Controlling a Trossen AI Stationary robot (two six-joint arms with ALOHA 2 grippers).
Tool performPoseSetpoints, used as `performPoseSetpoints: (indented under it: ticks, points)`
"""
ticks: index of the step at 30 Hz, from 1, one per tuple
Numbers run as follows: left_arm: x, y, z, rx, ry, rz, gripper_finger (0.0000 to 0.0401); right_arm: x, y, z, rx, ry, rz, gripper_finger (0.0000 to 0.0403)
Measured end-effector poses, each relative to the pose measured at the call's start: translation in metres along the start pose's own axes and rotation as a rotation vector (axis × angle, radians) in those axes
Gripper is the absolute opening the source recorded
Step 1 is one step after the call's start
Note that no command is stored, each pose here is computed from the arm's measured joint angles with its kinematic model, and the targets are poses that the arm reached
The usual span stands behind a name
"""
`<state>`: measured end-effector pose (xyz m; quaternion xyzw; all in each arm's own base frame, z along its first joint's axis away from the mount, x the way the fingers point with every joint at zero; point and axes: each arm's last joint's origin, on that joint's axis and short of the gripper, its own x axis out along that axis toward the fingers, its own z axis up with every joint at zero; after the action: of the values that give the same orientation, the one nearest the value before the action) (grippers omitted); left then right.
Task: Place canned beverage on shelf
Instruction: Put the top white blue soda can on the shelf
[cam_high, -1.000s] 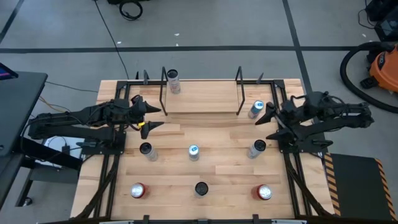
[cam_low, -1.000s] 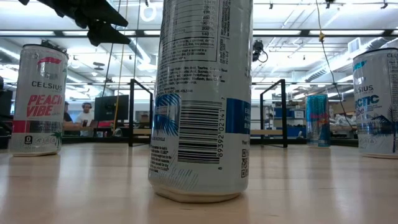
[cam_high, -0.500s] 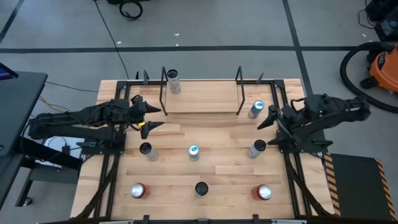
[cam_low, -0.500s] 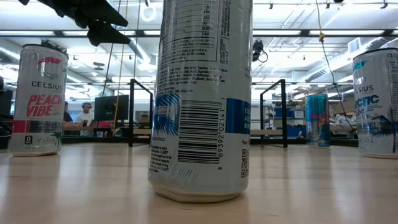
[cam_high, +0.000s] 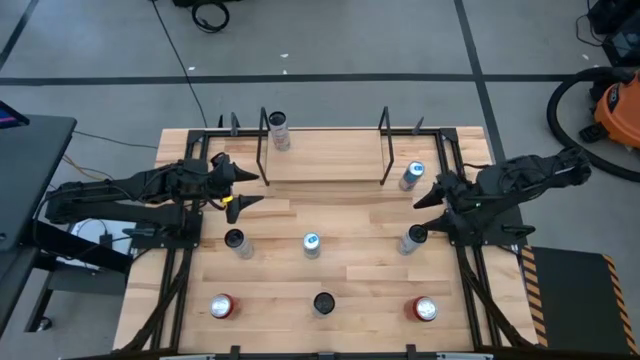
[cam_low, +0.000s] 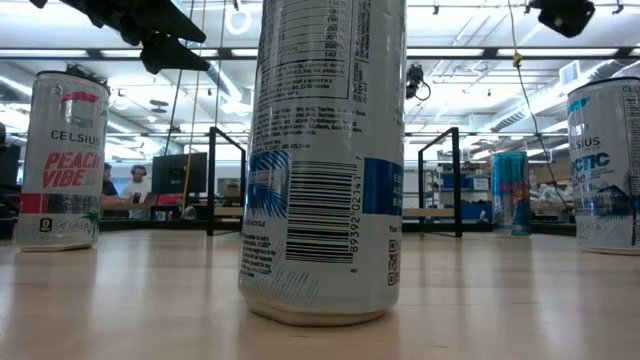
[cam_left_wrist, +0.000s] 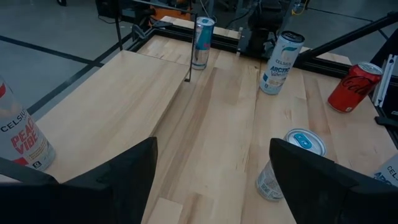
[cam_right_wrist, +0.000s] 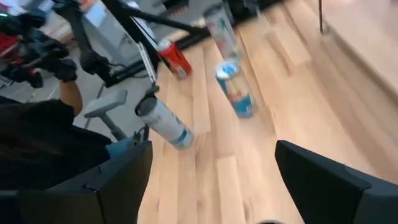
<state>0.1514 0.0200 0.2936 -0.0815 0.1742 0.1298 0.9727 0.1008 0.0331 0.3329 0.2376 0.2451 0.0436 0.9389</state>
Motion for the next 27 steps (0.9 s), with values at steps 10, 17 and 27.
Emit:
performPoseSetpoints:
  ticks: [10, 17, 27]
  points:
    - [0.0, 0.0, 0.0, 0.002, 0.0, 0.0, 0.0311, 0.025, 0.0, -0.008, 0.195, 0.175, -0.079, 0.035]
    - [0.0, 0.0, -0.001, 0.003, 0.008, 0.001, 0.0311, 0.034, 0.001, -0.009, 0.215, 0.228, -0.094, 0.035]
    - [0.0, 0.0, -0.001, 0.009, 0.015, 0.003, 0.0311, 0.028, -0.011, -0.026, 0.286, 0.405, -0.238, 0.035]
